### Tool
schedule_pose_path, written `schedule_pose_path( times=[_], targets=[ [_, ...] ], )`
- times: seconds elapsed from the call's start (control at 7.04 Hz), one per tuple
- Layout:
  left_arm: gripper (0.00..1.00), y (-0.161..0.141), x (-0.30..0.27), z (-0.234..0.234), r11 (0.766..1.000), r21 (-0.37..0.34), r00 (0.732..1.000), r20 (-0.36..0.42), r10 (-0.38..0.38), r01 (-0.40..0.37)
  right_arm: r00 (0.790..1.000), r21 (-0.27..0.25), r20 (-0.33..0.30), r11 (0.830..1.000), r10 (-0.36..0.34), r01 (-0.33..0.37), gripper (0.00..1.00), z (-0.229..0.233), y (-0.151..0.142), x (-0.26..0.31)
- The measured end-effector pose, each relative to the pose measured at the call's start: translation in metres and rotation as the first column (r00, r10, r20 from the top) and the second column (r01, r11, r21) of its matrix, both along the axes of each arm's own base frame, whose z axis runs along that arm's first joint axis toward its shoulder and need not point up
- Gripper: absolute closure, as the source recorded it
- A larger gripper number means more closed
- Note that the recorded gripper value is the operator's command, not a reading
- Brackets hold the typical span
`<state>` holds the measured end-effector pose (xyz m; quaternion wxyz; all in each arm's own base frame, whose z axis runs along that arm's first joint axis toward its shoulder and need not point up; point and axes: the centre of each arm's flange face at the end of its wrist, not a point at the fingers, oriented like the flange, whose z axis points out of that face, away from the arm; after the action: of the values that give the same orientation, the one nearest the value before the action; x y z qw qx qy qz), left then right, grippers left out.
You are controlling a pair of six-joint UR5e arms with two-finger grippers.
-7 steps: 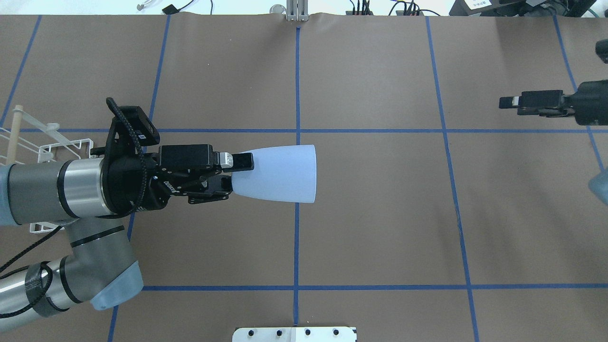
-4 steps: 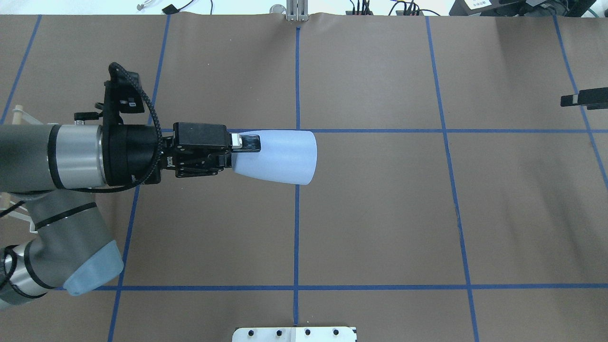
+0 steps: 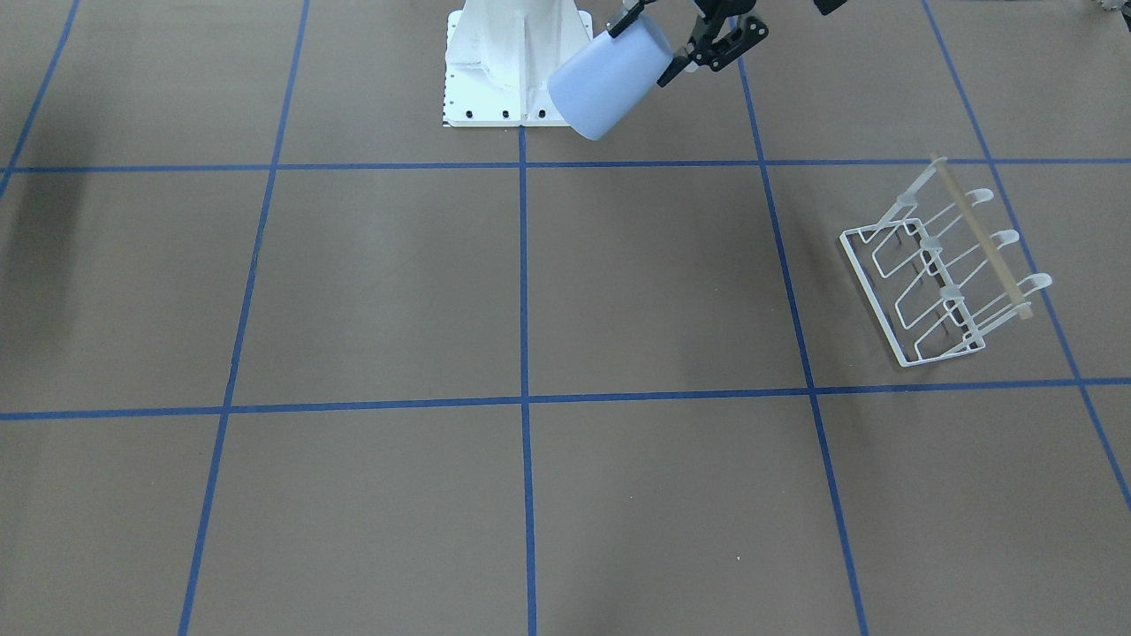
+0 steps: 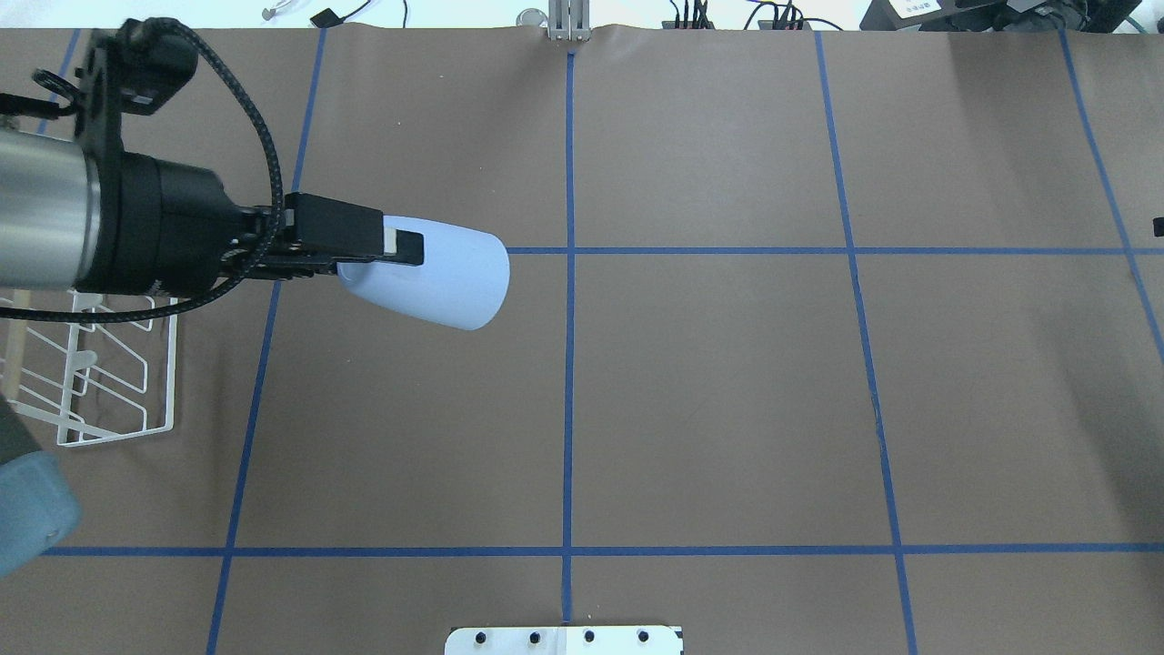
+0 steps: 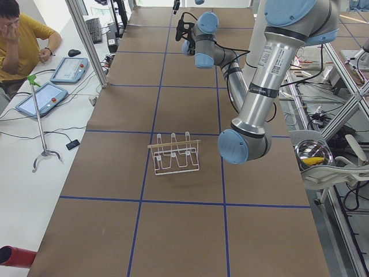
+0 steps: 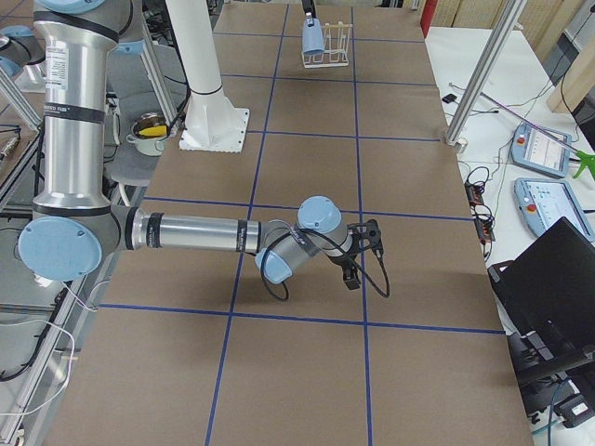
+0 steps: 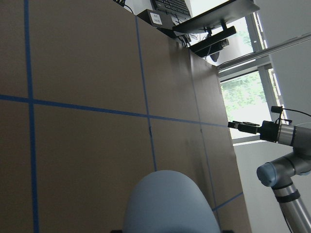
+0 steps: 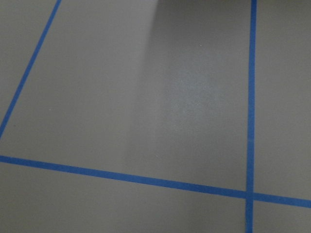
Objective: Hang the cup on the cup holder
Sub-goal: 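Carry the cup with the left gripper over the white wire rack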
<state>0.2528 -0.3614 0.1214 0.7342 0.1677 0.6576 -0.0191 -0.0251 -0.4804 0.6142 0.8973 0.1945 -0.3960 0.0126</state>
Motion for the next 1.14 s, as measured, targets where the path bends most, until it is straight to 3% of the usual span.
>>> schedule_pose_path(
  times=[0.14, 0.43, 0.85, 1.14],
  targets=[
    [1.00, -0.005, -0.018, 0.005, 1.000, 0.025, 0.991, 0.131, -0.022, 0.018, 0.999, -0.037, -0.030, 0.999, -0.018, 0.017, 0.00, 0.010, 0.002, 0.002],
    [1.00, -0.009, -0.048, 0.024, 0.998, 0.055, 0.933, 0.359, -0.019, -0.001, 0.987, -0.129, -0.105, 0.985, -0.126, 0.112, 0.00, 0.031, 0.005, 0.014],
    [1.00, -0.010, -0.069, 0.067, 0.998, 0.030, 0.856, 0.517, 0.026, -0.049, 0.941, -0.257, -0.151, 0.931, -0.304, 0.260, 0.00, 0.000, -0.014, 0.051],
    [1.00, -0.017, -0.082, 0.090, 0.996, 0.018, 0.806, 0.588, 0.059, -0.086, 0.928, -0.318, -0.159, 0.908, -0.336, 0.274, 0.00, -0.024, -0.019, 0.071]
  ],
)
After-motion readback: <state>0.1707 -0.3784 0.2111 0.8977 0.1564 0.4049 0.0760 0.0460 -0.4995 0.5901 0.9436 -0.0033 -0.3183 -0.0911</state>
